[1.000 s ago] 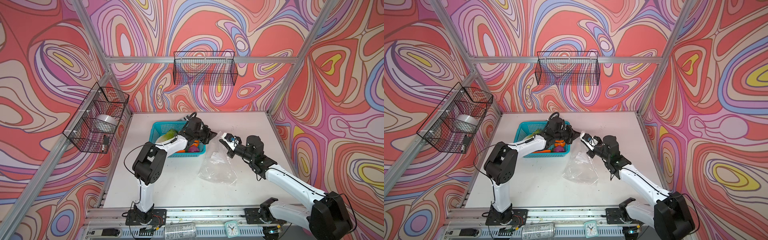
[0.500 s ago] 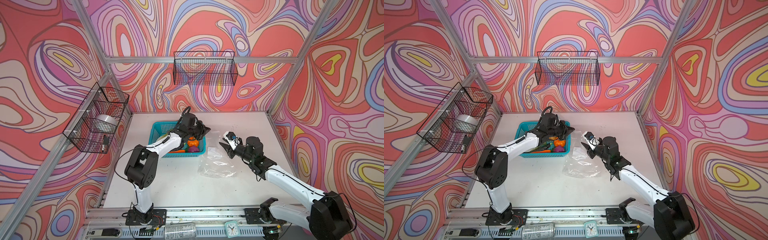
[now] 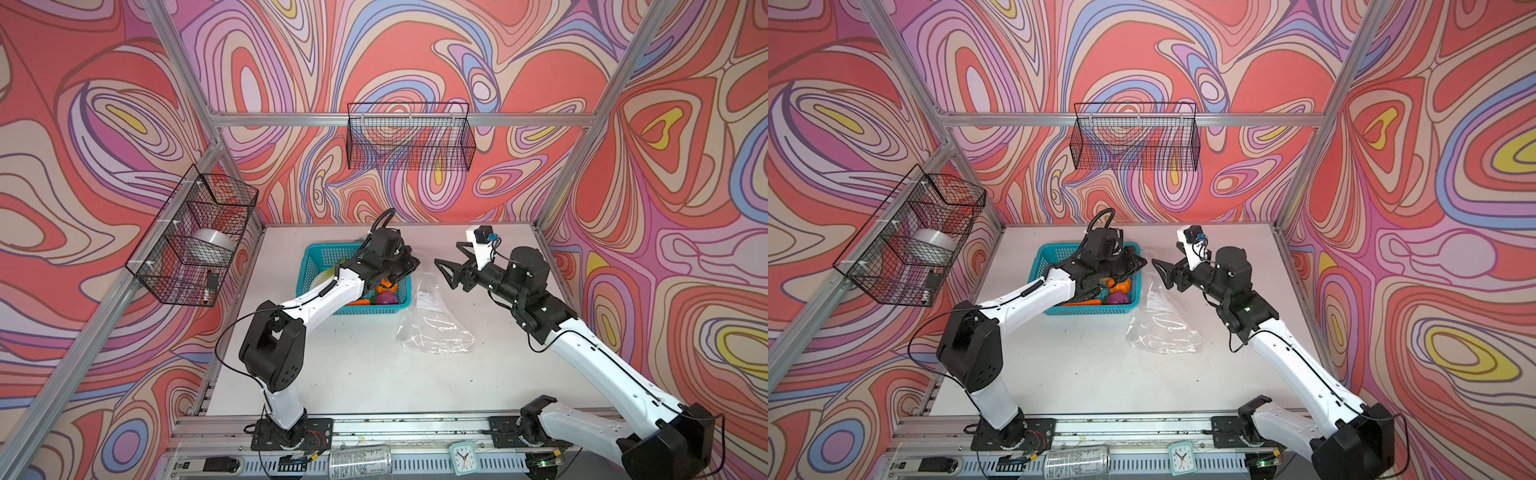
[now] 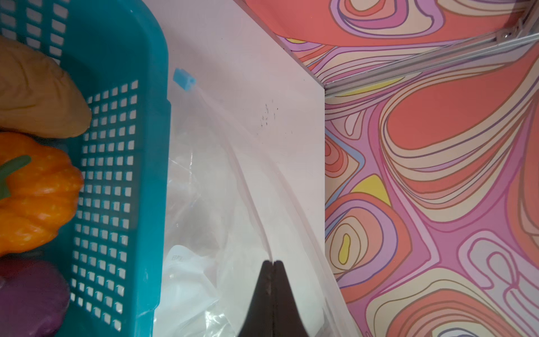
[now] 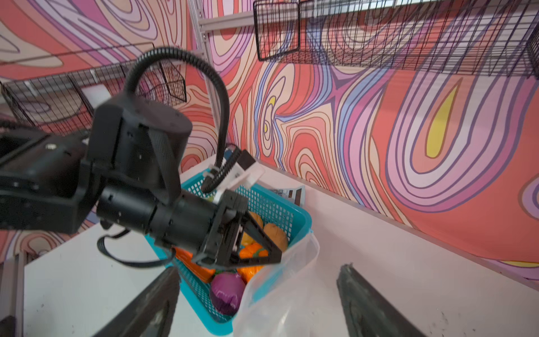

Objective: Place the food in the zip-top bag and seal the zipper

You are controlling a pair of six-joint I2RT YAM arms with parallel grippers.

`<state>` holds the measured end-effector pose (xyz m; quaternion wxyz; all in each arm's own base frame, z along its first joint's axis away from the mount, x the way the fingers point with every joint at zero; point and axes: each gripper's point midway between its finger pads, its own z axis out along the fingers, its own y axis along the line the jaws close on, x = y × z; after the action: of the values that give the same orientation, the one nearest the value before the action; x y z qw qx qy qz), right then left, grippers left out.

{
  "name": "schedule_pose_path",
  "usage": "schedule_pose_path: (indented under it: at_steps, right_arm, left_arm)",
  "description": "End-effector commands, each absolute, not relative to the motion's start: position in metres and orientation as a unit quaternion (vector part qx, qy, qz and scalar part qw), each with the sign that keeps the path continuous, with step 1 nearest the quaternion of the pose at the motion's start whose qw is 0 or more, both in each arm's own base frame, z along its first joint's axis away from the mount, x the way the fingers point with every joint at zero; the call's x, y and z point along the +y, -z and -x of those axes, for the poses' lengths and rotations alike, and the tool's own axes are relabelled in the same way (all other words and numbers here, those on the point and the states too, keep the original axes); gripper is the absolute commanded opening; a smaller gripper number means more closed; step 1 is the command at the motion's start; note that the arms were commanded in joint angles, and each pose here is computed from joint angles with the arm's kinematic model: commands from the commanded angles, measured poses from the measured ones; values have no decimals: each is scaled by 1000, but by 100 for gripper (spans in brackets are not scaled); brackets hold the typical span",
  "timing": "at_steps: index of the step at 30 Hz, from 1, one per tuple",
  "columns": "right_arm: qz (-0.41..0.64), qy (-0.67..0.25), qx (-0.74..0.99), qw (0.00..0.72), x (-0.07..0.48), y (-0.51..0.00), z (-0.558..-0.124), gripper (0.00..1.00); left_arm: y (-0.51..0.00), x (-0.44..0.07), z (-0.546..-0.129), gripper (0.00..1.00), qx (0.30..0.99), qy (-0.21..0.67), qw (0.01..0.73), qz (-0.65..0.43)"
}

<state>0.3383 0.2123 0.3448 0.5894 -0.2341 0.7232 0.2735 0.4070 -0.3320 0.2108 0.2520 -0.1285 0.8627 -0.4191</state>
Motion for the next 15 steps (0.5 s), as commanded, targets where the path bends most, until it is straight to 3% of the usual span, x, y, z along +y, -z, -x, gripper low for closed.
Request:
schedule_pose_path:
  at_steps: [1, 7, 15]
  right_arm:
    - [168, -267, 809, 496, 209, -304, -358, 84]
    - [85, -254, 890, 368, 204, -266, -375, 79]
    - [39, -270, 924, 269, 199, -228, -364, 72]
  left_arm:
    - [-225, -329, -406, 0, 863, 402, 291, 99]
    - [-225, -333, -388, 0, 857, 369, 355, 55]
    - [-216, -337, -365, 0, 852, 372, 366, 49]
